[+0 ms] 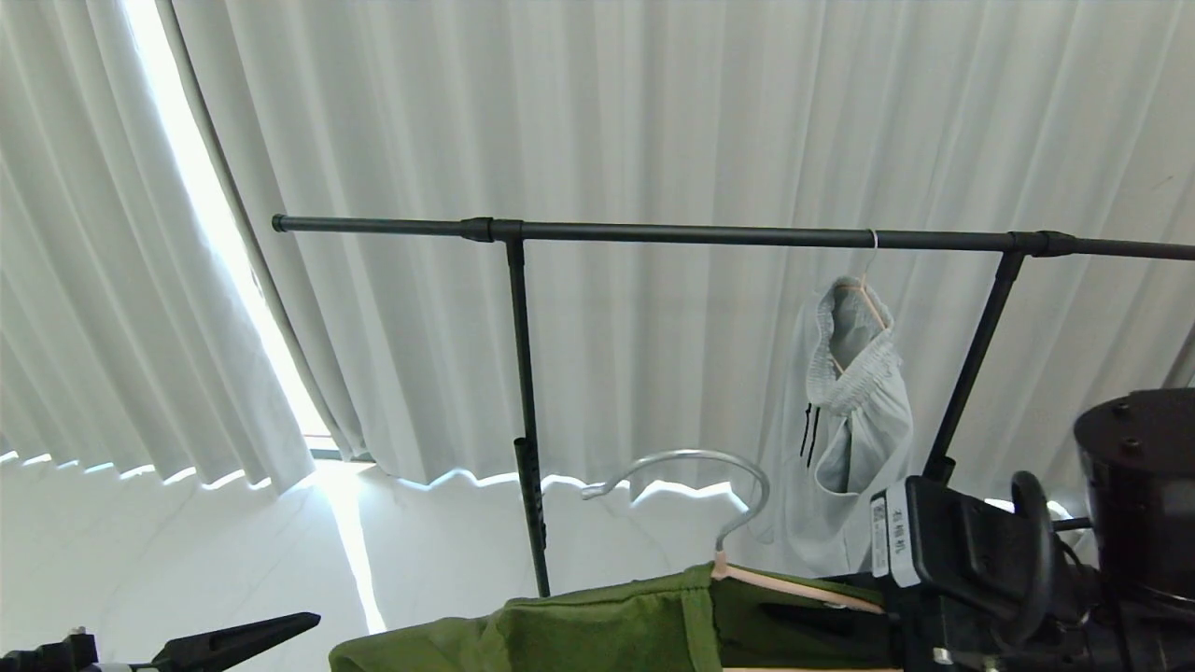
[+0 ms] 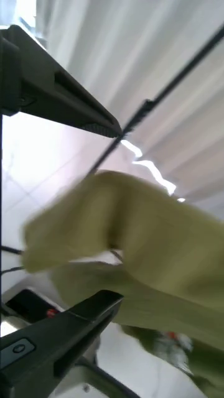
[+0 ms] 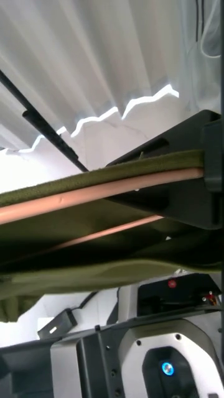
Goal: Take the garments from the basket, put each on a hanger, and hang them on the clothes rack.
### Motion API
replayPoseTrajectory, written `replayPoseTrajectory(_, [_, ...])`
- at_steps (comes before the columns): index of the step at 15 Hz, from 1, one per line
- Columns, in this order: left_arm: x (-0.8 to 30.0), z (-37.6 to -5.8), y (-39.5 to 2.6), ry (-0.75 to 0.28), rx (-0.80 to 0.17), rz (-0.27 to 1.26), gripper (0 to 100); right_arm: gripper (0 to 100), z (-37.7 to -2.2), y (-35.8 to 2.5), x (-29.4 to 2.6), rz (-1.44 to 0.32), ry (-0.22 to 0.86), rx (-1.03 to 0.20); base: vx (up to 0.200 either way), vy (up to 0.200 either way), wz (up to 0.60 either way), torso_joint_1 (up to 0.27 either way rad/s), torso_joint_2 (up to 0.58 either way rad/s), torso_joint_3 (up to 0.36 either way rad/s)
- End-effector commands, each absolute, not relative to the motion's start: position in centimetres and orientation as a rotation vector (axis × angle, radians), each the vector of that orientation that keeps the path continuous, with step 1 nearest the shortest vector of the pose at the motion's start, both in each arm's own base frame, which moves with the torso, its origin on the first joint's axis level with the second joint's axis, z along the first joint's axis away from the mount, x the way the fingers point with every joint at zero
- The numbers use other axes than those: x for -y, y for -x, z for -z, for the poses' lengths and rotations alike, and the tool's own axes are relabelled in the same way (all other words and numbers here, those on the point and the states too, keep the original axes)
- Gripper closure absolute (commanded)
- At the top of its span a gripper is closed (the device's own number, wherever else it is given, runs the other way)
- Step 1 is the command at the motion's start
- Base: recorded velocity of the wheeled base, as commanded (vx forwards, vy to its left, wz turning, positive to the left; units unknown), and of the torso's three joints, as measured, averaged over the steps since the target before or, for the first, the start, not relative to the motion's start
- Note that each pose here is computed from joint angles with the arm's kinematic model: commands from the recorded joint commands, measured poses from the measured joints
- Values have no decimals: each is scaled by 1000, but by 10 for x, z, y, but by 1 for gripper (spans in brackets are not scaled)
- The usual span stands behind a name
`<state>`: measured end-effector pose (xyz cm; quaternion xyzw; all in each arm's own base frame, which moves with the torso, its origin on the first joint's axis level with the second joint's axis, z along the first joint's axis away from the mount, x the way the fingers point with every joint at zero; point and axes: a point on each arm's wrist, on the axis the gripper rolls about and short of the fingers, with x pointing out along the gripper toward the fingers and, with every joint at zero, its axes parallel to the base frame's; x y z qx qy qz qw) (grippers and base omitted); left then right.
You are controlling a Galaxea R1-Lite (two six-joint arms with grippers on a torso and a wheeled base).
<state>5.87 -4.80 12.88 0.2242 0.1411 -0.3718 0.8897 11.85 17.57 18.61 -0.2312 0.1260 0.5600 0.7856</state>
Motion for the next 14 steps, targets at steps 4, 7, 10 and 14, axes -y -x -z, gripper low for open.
replayPoseTrajectory(4, [49,-119,-77,-464,-441,672,0,100,-195,-110,-164,-1209,489,-236,0,0,0,0,0,0])
replayPoseTrajectory(7, [50,-119,-79,-463,-445,677,0,100,-194,-109,-165,-1216,494,-237,0,0,0,0,0,0])
replayPoseTrajectory(10, [48,-118,-79,-461,-454,646,100,100,-193,-109,-164,-1206,496,-242,0,0,0,0,0,0])
replayPoseTrajectory(14, [27,-112,-86,-446,-530,356,100,100,-195,-111,-143,-1139,497,-297,0,0,0,0,0,0])
